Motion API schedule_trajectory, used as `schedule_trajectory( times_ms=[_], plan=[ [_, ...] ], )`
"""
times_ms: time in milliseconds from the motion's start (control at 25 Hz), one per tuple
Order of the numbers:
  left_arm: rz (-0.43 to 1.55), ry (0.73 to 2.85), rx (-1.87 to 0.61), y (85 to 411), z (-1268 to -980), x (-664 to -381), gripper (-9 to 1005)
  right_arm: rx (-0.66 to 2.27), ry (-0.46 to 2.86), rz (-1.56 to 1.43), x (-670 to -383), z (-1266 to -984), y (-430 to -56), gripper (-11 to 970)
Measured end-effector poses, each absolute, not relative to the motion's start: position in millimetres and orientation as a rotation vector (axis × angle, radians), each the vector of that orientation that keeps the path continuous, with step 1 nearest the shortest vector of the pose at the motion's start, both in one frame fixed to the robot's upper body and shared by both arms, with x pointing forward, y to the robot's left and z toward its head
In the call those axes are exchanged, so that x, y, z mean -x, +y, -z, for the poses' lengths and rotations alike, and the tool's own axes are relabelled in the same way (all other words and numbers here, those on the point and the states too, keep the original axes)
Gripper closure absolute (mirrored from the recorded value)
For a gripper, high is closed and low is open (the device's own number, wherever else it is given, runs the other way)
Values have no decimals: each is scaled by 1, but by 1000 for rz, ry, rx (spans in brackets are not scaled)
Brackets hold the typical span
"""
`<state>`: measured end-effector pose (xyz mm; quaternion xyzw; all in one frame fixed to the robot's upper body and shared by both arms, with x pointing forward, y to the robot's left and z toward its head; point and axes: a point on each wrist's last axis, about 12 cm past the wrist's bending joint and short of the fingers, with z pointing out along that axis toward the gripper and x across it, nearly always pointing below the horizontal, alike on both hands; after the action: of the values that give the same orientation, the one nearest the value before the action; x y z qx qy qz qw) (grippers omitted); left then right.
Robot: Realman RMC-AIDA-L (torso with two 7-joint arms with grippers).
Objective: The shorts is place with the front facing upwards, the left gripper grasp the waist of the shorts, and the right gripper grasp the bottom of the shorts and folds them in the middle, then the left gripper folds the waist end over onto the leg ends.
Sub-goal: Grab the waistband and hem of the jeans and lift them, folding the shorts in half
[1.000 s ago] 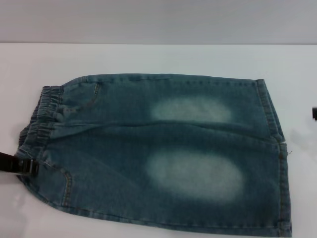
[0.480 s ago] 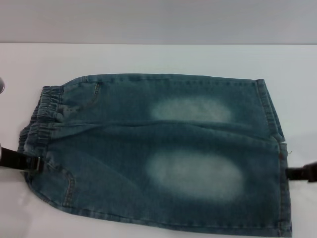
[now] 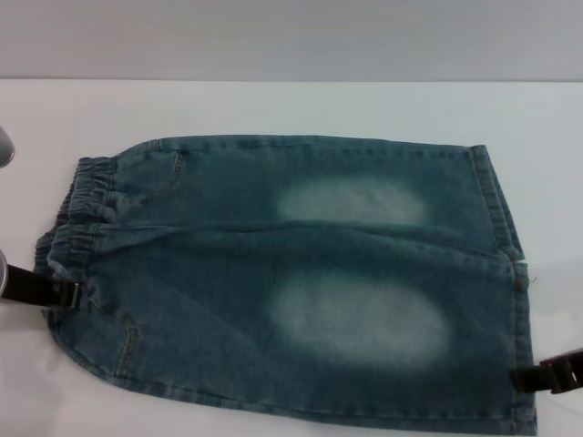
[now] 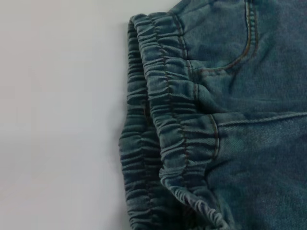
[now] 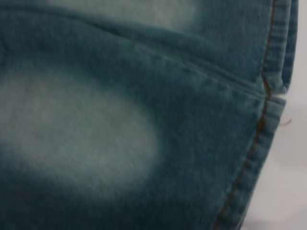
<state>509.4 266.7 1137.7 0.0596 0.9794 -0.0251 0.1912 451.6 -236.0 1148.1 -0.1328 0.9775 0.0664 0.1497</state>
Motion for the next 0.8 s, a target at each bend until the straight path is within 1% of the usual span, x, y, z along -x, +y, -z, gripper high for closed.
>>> schedule_trajectory(
  times_ms=[200, 800],
  plan=[
    [69, 2755, -178, 266, -1139, -509, 853, 418, 2826, -168, -451, -1146, -232, 257],
    [73, 2752, -202, 261, -1138, -509, 865, 493, 2852, -163, -450, -1138, -219, 263]
  ],
)
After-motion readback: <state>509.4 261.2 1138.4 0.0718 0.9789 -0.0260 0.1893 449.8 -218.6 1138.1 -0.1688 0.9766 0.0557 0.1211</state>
